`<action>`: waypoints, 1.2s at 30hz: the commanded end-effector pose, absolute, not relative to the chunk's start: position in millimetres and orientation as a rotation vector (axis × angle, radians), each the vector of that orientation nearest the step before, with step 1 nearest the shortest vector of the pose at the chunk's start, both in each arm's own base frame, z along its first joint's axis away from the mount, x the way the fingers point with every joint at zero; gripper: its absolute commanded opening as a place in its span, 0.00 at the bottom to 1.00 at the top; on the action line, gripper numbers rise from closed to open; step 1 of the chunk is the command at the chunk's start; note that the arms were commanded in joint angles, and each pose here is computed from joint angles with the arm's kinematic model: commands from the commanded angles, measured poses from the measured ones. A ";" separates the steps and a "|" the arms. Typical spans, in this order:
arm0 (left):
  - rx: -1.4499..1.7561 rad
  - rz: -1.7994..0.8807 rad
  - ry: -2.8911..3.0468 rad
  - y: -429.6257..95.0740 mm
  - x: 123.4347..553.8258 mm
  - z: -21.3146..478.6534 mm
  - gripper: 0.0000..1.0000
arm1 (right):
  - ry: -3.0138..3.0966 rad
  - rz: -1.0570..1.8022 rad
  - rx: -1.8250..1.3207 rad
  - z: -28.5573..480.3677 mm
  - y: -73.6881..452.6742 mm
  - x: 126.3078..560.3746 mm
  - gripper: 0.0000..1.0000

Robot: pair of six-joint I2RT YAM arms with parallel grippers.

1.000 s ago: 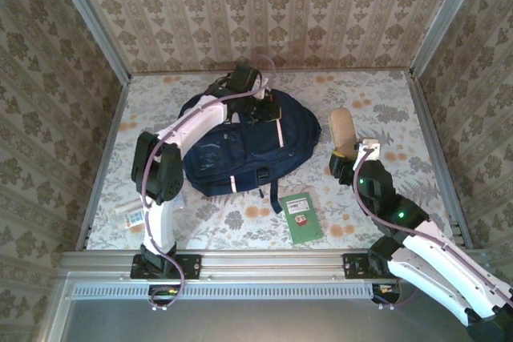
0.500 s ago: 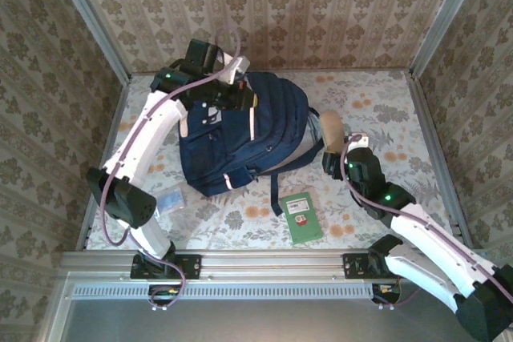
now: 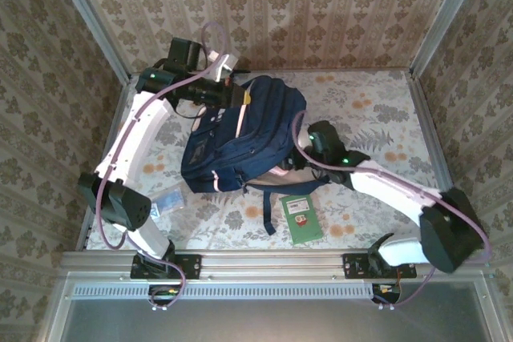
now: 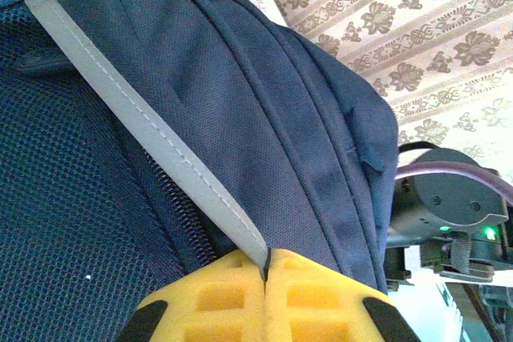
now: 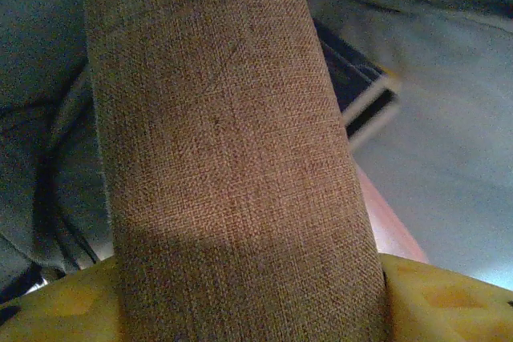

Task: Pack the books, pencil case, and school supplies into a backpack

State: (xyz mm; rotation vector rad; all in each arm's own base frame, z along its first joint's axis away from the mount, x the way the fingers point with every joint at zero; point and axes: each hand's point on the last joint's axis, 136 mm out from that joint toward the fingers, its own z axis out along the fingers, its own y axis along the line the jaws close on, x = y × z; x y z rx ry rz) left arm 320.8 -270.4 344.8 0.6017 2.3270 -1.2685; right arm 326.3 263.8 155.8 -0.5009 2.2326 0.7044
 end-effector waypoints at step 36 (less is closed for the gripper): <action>0.484 -1.067 2.323 -293.0 385.3 266.6 0.00 | 2.330 0.448 -0.174 184.2 167.3 247.0 0.75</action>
